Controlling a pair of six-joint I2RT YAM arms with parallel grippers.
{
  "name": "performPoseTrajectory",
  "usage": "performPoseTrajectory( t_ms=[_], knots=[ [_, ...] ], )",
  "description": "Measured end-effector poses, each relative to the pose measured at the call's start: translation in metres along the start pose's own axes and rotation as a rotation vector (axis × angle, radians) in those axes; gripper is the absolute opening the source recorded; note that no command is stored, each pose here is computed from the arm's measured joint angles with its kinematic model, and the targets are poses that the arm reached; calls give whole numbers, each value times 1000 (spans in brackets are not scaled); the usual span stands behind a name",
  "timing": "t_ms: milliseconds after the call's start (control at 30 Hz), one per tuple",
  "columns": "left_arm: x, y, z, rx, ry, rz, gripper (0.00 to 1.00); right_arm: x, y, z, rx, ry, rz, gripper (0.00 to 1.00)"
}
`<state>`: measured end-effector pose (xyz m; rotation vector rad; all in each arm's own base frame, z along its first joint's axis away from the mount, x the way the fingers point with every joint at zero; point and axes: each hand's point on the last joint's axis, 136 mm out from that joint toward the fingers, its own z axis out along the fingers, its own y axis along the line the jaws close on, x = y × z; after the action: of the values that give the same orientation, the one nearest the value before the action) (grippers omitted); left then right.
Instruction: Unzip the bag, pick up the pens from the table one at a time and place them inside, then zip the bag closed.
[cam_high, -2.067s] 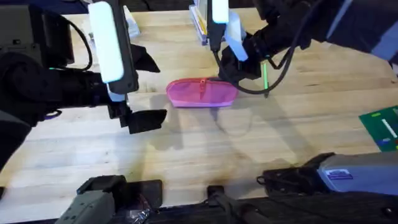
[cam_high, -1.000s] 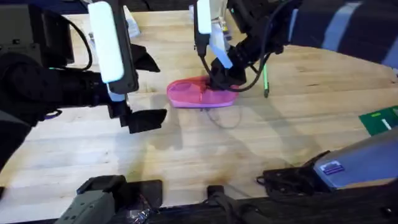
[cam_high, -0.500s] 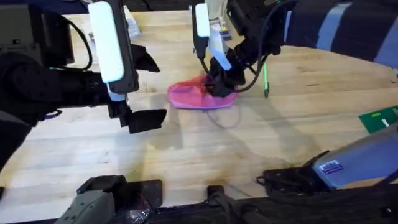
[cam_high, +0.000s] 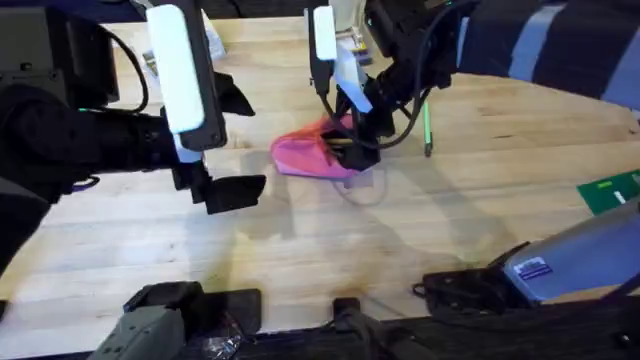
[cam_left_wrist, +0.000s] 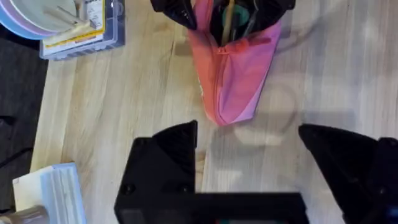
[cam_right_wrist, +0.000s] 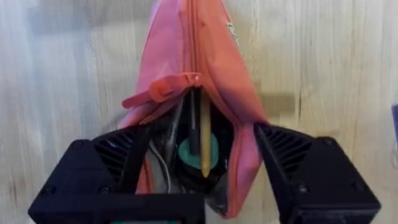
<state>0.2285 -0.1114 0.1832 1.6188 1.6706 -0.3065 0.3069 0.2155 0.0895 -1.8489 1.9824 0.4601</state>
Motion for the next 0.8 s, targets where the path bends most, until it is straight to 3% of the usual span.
performPoseTrajectory(
  t_ms=[267,533,667,800],
  knots=[
    [0,0,0,0,0,0,993,-2,2,-13,25,25,-7,997],
    [0,0,0,0,0,0,993,-37,-1,-85,215,-79,-74,997],
    [0,0,0,0,0,0,993,-40,-5,-123,310,-135,23,997],
    [0,0,0,0,0,0,993,-20,-14,-155,400,-157,253,997]
  ],
)
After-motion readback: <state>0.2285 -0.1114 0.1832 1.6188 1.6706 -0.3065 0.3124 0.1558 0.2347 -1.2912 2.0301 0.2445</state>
